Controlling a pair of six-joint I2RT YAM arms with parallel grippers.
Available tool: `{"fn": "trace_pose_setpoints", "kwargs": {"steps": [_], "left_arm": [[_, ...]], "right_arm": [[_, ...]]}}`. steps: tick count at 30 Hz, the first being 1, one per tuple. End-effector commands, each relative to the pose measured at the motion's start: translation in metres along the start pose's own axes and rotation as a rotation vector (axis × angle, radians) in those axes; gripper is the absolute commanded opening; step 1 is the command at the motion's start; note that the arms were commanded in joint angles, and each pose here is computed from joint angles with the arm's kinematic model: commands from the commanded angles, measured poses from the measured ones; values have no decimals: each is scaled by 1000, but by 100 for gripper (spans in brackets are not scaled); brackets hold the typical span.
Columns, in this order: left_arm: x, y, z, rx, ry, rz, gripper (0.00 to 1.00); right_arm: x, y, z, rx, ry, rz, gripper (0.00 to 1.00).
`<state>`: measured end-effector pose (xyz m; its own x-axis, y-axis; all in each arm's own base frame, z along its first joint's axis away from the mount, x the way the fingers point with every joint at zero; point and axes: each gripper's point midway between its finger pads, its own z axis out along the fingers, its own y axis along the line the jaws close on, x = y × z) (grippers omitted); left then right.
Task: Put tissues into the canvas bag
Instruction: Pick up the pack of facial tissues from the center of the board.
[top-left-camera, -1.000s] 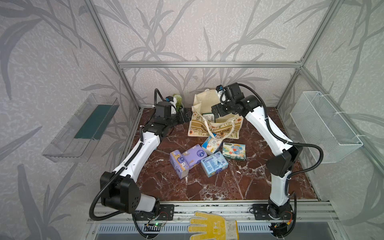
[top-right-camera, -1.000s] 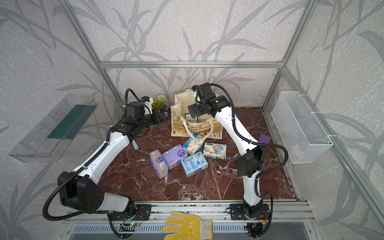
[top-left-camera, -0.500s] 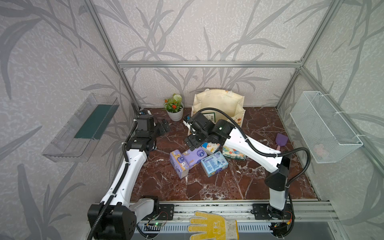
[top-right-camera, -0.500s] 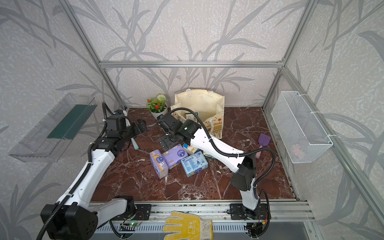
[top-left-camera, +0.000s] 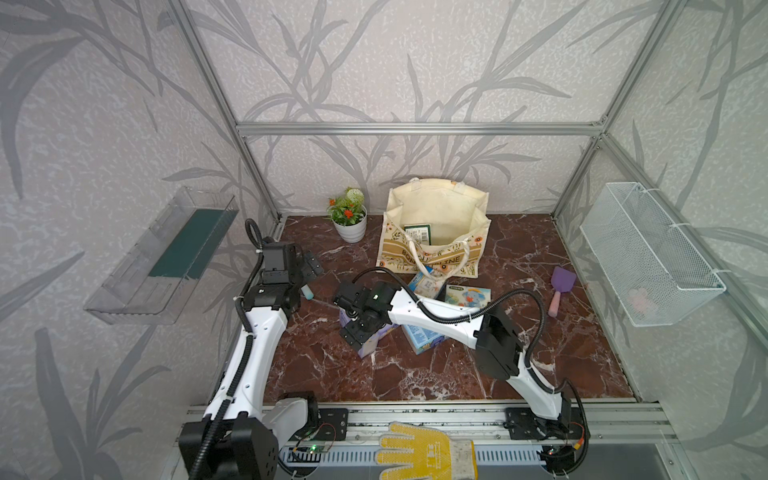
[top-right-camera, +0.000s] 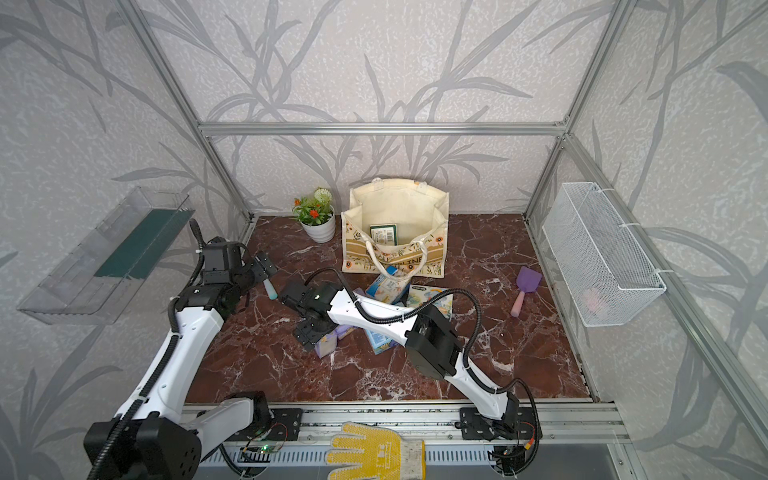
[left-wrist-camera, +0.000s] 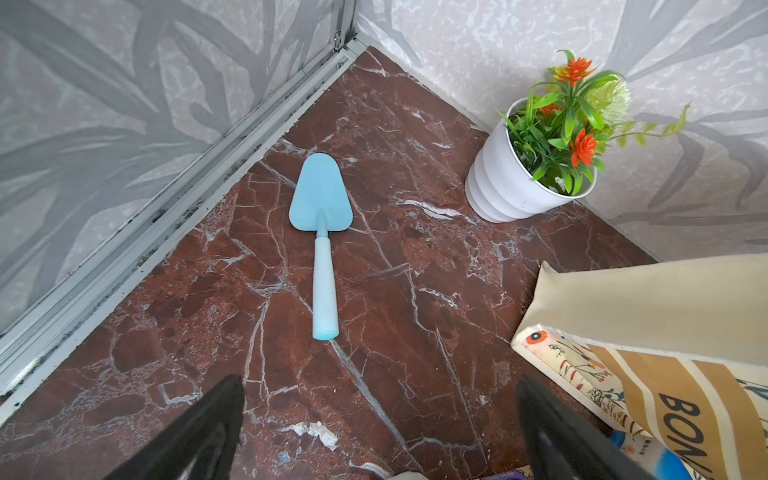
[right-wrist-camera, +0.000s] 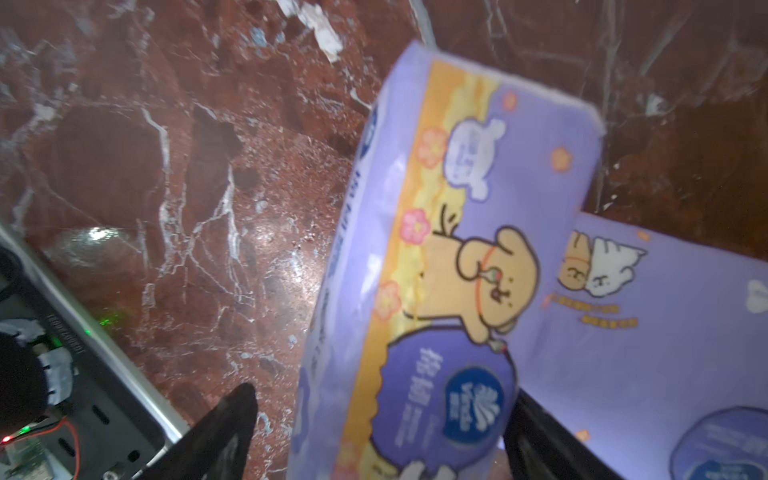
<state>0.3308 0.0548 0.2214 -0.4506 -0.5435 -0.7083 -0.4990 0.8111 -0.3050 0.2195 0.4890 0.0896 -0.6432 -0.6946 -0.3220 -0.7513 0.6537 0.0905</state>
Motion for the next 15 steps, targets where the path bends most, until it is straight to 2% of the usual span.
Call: {"fn": "trace_pose_setpoints", "kwargs": {"steps": [1, 7, 15], "left_arm": [[-1, 12, -6, -34, -15, -14, 99], [-1, 12, -7, -21, -13, -10, 99], [-4, 6, -9, 20, -18, -32, 99]], "right_arm": [[-4, 2, -2, -1, 6, 6, 90], [-4, 7, 13, 3, 33, -13, 84], [-6, 11, 23, 0, 48, -24, 70]]}}
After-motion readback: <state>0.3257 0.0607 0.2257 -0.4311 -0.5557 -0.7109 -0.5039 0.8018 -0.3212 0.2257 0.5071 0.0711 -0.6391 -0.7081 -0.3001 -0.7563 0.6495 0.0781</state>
